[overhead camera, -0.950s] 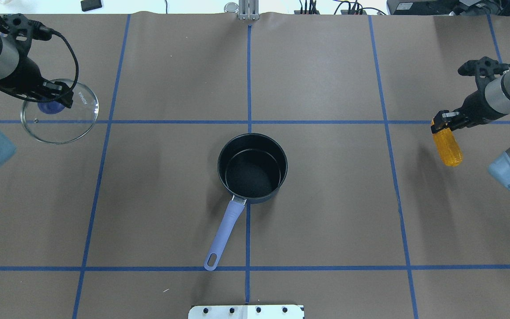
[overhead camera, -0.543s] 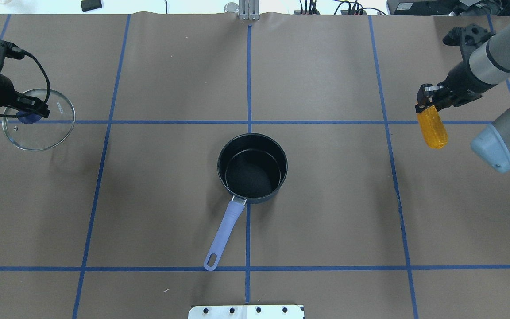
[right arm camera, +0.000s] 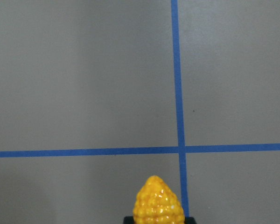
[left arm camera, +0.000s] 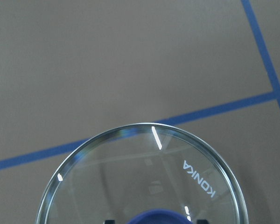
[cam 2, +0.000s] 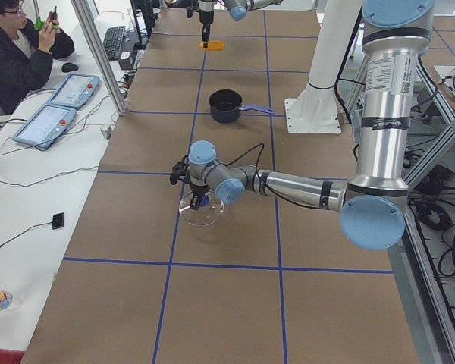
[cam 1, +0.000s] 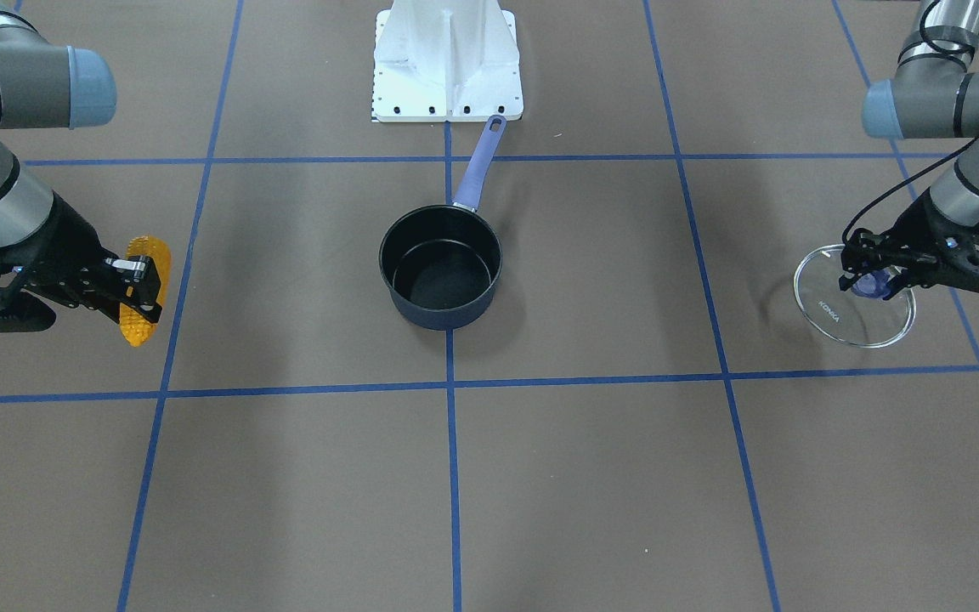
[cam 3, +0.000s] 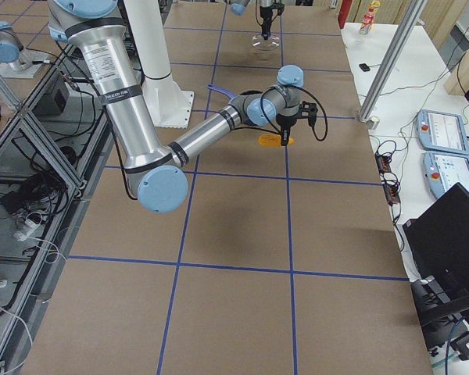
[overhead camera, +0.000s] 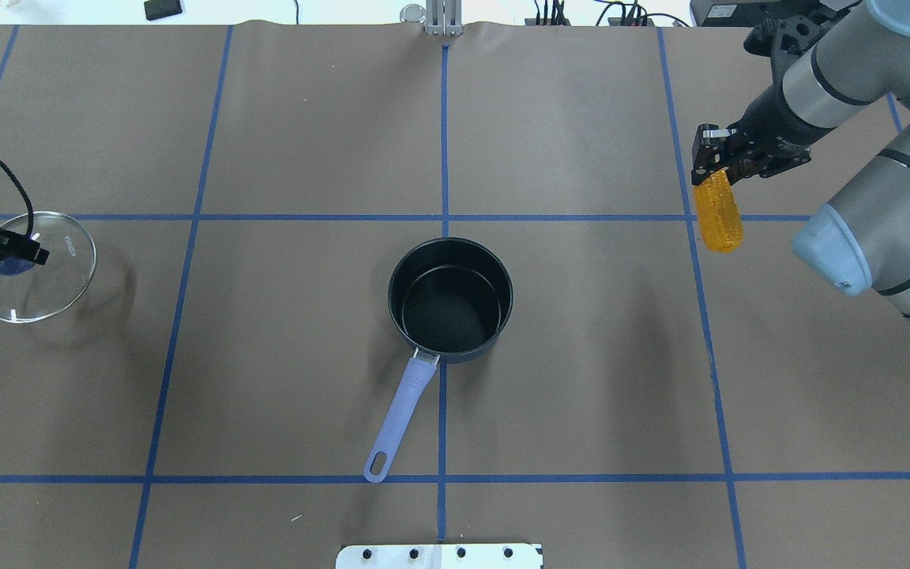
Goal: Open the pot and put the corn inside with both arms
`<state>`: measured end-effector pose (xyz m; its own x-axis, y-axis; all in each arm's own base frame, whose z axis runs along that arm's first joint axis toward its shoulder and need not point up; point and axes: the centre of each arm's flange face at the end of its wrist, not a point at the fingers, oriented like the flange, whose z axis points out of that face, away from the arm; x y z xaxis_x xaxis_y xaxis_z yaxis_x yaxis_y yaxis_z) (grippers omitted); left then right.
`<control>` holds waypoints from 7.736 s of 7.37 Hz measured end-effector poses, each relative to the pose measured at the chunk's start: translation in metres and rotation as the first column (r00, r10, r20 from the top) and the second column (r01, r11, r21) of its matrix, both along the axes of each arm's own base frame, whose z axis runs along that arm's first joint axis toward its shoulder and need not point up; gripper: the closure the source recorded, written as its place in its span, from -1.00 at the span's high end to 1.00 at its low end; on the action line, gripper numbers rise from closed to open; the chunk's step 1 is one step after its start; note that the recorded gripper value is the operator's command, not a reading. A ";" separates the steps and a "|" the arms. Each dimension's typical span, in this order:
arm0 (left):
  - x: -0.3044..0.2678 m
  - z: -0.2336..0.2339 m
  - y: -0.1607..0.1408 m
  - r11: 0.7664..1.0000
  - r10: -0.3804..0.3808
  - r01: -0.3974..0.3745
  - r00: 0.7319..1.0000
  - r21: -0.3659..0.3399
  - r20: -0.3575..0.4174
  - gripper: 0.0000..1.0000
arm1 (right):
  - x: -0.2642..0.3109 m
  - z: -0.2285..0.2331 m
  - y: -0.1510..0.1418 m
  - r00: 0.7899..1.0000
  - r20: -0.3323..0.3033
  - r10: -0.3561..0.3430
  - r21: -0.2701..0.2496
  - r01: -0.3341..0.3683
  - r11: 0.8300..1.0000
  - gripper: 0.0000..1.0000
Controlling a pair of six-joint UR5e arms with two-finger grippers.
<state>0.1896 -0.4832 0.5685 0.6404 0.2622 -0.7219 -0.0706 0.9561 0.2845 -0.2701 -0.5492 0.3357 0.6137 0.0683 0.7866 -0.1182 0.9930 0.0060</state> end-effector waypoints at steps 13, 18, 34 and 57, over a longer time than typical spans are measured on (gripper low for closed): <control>0.016 0.024 0.017 0.998 0.051 -0.051 0.999 -0.024 0.007 0.20 | -0.063 -0.092 0.005 0.992 0.068 0.104 -0.043 -0.101 0.994 -1.00; 0.019 0.024 0.017 0.998 0.057 -0.057 0.998 -0.022 0.009 0.94 | -0.070 -0.111 0.006 0.989 0.089 0.122 -0.059 -0.117 0.991 -1.00; -0.047 -0.067 -0.001 0.998 0.017 -0.026 0.987 -0.054 -0.159 0.95 | -0.275 -0.176 0.102 0.983 0.004 0.186 -0.049 -0.185 0.981 1.00; -0.276 0.033 -0.116 0.998 0.052 -0.052 0.999 0.017 0.006 0.95 | 0.271 0.206 -0.035 0.990 -0.118 -0.080 0.126 0.095 0.987 1.00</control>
<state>-0.0862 -0.5988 0.6017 0.6296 0.3078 -0.7134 -0.1217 0.9459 0.3007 0.0013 -0.5838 0.5415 0.6973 -0.0890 0.7112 -0.0221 0.9891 0.1453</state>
